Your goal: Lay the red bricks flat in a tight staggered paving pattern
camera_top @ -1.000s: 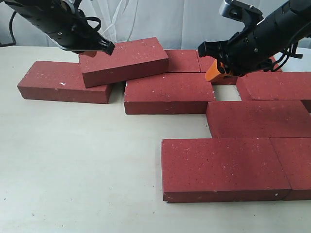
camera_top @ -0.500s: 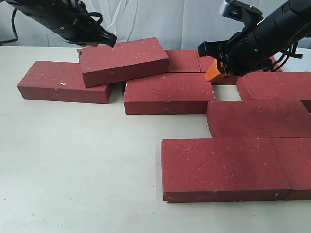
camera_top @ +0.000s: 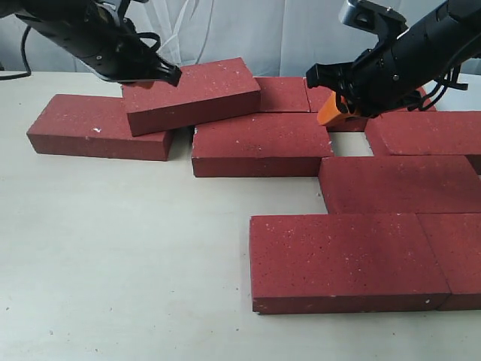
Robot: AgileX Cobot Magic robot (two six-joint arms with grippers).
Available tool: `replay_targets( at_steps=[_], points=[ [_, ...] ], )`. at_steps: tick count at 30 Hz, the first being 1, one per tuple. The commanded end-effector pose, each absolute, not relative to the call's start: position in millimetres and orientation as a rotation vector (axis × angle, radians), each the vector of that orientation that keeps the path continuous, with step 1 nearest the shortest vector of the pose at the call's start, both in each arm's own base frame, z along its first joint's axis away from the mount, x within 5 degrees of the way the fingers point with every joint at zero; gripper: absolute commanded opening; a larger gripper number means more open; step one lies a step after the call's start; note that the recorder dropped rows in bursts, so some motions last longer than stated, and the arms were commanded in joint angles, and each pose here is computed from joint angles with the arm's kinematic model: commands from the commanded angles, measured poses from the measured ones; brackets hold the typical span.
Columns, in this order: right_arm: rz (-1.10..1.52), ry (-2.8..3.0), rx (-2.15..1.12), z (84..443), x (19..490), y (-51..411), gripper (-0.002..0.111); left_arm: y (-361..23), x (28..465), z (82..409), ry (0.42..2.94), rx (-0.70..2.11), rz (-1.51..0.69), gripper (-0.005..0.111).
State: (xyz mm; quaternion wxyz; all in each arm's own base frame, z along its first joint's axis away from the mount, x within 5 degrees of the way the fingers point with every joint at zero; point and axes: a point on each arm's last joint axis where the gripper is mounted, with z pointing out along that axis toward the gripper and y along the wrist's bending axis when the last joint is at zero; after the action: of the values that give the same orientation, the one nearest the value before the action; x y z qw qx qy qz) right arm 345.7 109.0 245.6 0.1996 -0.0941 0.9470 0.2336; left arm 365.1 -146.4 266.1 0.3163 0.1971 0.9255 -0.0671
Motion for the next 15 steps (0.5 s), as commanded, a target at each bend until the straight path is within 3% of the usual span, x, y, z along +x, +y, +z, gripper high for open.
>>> replay_targets(
  at_steps=[1,6,15],
  points=[
    [0.644,2.632,-0.262,248.5,345.3,107.1,-0.001,-141.7,369.7,242.9,2.551,0.491,-0.170,0.000],
    [0.650,2.630,-0.255,248.2,345.8,107.4,-0.001,-133.8,382.1,206.2,2.714,0.350,-0.269,0.000],
    [0.649,2.628,-0.254,248.3,346.0,107.4,-0.001,-153.9,400.3,163.6,2.718,0.176,-0.527,0.000]
  ],
)
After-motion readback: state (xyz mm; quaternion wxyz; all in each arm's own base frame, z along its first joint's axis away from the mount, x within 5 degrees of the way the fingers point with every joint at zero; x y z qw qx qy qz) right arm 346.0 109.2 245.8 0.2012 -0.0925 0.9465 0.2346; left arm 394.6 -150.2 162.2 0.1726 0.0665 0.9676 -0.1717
